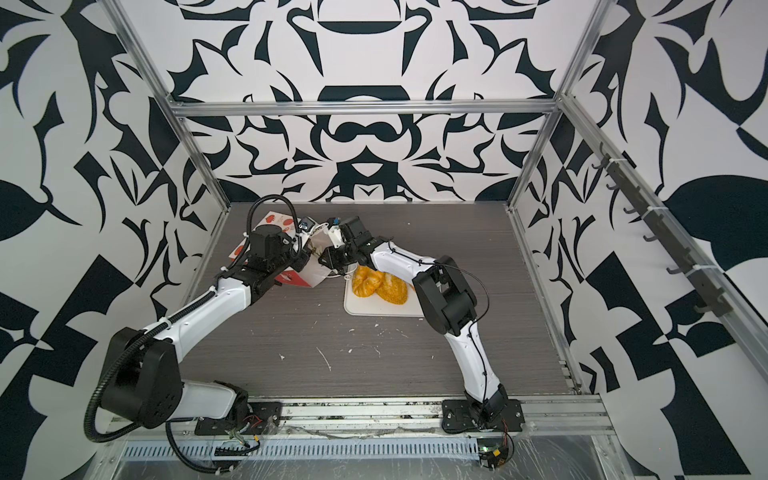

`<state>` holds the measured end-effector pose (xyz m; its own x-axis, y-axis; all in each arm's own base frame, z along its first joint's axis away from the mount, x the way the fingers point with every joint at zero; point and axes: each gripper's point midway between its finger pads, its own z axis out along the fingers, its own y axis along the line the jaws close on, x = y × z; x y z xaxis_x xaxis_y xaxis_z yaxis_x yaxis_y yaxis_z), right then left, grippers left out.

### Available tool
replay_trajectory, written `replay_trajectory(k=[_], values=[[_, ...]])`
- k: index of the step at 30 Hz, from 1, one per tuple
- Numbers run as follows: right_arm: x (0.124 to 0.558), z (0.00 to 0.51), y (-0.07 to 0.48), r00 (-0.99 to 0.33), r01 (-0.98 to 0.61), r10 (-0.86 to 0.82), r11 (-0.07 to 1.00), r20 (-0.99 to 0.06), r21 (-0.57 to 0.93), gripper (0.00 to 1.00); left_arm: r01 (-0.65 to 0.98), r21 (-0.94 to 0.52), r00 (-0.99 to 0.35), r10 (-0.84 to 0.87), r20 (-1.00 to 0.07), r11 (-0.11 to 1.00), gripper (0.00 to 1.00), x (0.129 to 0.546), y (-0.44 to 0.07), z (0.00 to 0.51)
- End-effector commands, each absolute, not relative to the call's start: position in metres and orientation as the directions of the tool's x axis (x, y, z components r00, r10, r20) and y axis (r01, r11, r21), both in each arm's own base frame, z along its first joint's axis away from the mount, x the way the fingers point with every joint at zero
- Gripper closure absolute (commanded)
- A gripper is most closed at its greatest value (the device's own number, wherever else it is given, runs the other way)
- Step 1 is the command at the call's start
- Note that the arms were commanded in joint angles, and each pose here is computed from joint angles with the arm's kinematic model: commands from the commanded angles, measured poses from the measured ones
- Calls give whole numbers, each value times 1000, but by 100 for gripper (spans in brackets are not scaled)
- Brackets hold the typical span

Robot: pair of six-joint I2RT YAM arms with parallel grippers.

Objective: Take the fake bread out of the paper bag
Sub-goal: 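Move the right tongs to the mouth of the bag held by the left gripper, then push the right tongs down into the bag toward the yellow bread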

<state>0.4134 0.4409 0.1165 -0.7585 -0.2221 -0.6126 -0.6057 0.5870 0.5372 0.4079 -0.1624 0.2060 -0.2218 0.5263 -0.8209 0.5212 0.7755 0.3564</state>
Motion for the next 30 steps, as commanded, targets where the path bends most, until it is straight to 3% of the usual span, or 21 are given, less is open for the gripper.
replay_trajectory(k=[1, 6, 17, 23, 30], values=[[432, 172, 449, -663, -669, -182, 579, -726, 466, 77, 534, 362, -204, 532, -822, 764, 91, 403, -165, 211], [453, 167, 432, -653, -598, -142, 699, -744, 391, 72, 552, 364, -216, 550, -807, 750, 91, 401, -166, 207], [458, 169, 415, -620, -479, -24, 803, -784, 355, 67, 541, 424, -233, 613, -755, 727, 91, 408, -158, 198], [449, 181, 414, -556, -441, 4, 846, -831, 299, 65, 523, 463, -244, 646, -723, 716, 91, 420, -155, 194], [448, 175, 418, -580, -418, 30, 847, -814, 329, 65, 511, 481, -247, 658, -711, 712, 91, 433, -154, 190]])
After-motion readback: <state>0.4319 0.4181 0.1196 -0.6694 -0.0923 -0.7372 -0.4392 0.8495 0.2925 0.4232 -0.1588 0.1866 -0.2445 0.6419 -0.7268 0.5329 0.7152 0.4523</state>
